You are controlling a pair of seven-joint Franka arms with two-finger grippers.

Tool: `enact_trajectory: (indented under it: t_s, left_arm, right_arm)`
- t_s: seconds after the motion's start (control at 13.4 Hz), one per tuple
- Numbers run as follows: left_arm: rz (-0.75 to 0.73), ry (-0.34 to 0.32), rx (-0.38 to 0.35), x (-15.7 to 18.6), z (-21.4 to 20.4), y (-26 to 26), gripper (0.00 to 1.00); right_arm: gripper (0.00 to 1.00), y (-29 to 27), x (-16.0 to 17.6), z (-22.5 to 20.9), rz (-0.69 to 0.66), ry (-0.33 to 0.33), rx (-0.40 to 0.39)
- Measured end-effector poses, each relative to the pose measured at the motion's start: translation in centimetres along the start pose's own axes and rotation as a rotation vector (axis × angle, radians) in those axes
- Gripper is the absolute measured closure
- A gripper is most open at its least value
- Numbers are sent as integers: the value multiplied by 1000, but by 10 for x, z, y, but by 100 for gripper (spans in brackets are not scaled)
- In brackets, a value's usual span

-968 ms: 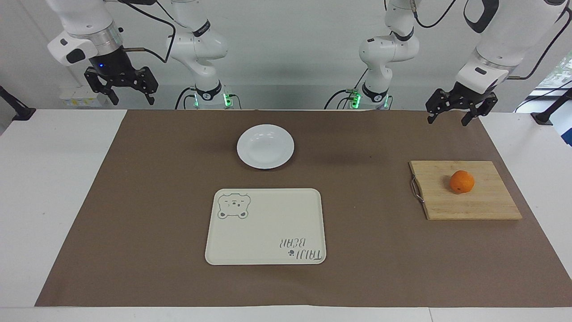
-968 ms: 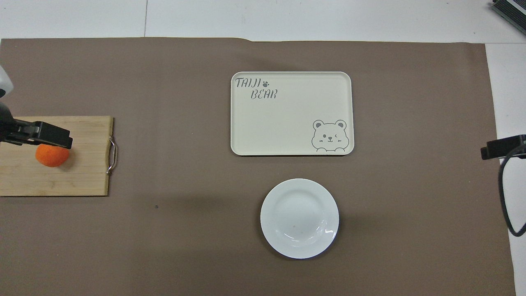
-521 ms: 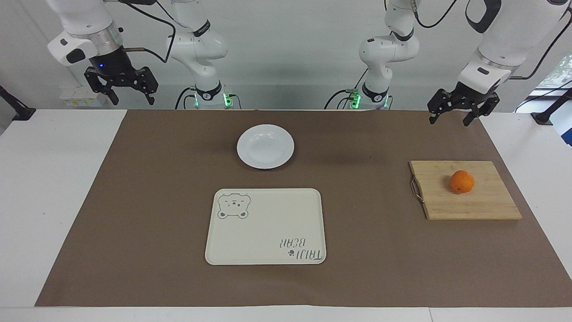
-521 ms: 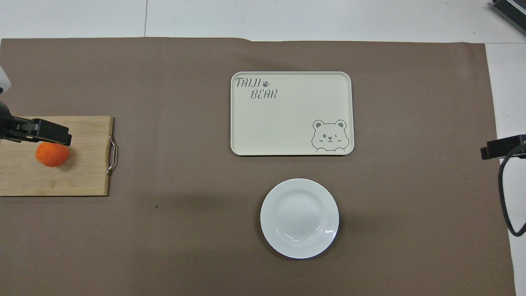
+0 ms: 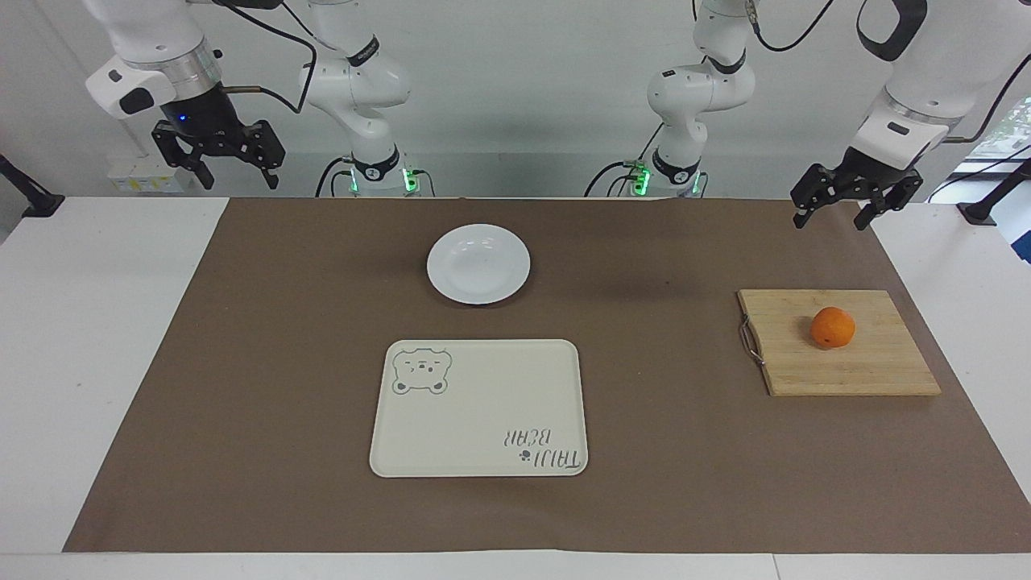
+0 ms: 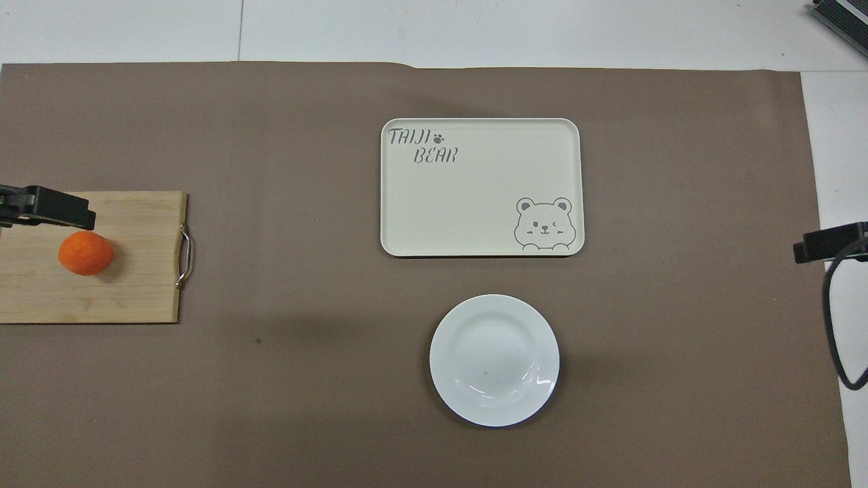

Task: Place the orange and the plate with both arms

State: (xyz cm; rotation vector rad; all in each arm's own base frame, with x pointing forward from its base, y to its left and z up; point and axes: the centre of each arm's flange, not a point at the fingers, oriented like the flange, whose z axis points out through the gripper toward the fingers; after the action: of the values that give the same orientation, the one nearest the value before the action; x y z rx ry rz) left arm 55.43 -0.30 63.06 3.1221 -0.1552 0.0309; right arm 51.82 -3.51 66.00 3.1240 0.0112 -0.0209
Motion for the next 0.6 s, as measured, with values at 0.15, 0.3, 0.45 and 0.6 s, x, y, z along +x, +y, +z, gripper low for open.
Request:
enact_trajectory:
  t_s: [0.15,0.3,0.45,0.6]
  left_arm:
    - [7,-3,-1,1,6,-26,0]
    - [19,-7,-4,5,17,-54,0]
    - [35,-5,-8,13,33,-75,0]
    - [52,1,-11,21,48,-91,0]
  right_arm:
    - [0,0,0,0,0,0,0]
    - [0,0,0,0,0,0,0]
    - [0,0,0,0,0,0,0]
    - [0,0,0,0,0,0,0]
